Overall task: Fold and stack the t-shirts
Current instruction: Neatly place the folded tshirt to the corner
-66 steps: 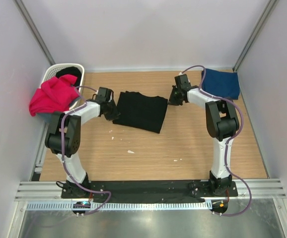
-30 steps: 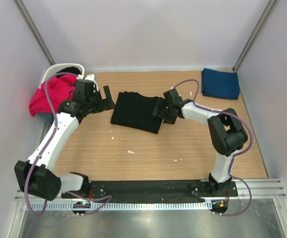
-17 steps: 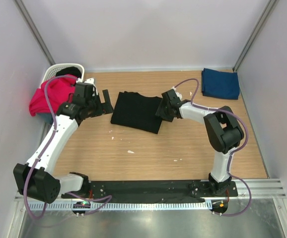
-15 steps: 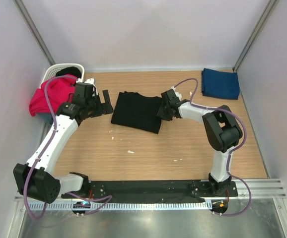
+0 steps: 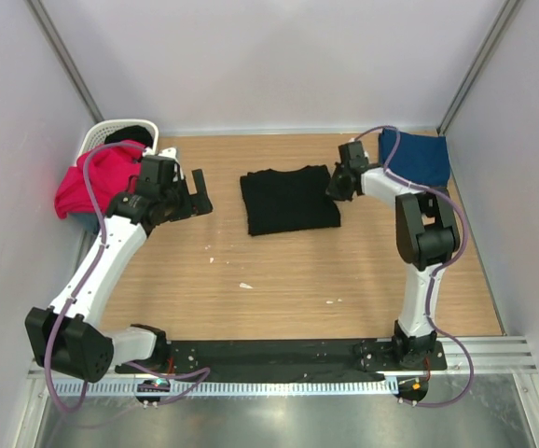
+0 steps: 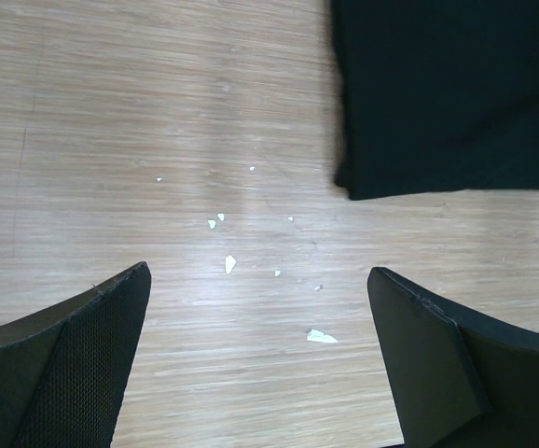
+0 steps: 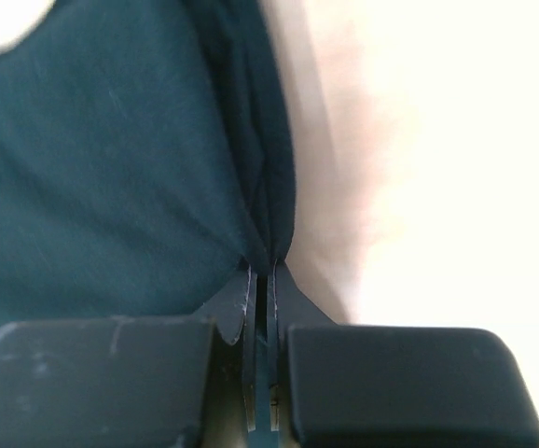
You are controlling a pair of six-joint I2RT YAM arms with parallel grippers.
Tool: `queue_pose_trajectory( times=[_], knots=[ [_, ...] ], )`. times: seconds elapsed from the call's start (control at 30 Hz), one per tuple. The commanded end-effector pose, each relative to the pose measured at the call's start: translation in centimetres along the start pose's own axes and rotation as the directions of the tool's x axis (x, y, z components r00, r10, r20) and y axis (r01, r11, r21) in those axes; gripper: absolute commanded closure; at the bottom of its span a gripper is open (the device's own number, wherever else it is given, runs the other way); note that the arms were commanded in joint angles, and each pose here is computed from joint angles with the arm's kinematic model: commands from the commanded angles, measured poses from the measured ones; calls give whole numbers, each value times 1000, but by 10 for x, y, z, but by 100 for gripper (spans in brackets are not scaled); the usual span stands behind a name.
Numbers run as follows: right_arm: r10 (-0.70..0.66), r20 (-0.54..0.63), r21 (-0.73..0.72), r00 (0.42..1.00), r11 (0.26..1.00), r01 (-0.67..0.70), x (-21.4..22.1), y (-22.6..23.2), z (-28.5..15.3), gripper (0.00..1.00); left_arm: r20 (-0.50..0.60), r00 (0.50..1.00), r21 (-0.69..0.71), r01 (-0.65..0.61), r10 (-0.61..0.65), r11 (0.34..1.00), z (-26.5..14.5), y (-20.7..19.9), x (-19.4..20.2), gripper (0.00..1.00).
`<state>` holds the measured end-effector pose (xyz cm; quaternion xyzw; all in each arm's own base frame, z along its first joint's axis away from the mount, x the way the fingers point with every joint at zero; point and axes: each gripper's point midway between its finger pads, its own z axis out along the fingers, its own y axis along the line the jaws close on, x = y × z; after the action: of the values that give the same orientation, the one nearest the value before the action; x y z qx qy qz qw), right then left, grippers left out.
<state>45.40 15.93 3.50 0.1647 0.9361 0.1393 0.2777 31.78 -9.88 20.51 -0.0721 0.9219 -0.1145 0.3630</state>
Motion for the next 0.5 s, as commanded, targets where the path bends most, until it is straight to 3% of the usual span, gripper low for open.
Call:
queue_pose_trajectory(
  times=[0.0, 0.1, 0.13, 0.17, 0.23, 0.3, 0.47],
  knots=[
    [-102, 27, -12, 994, 995, 102, -57, -16, 3, 99, 42, 999, -5, 4, -4, 1000, -4, -1, -17, 0],
    [-173, 28, 24, 984, 985, 173, -97, -32, 1, 99, 41, 999, -24, 8, -7, 1000, 3, 3, -17, 0],
    [-205, -38, 53, 978, 977, 207, -89, -46, 11, 99, 35, 999, -41, 13, -11, 999, 7, 7, -18, 0],
    [-225, 9, 51, 974, 973, 224, -116, -41, 5, 99, 31, 999, -48, 15, -13, 999, 9, 8, -18, 0],
    [-236, -25, 72, 971, 969, 237, -124, -56, 11, 99, 13, 1000, -62, 19, -18, 998, 17, 12, -17, 0],
    [-318, 28, 97, 948, 944, 314, -153, -52, -1, 99, 11, 1000, -67, 21, -20, 998, 20, 12, -20, 0],
    [-335, 170, 184, 927, 935, 304, -216, -51, -35, 99, -46, 999, -104, 16, -21, 994, 38, 20, -17, 0]
  ],
)
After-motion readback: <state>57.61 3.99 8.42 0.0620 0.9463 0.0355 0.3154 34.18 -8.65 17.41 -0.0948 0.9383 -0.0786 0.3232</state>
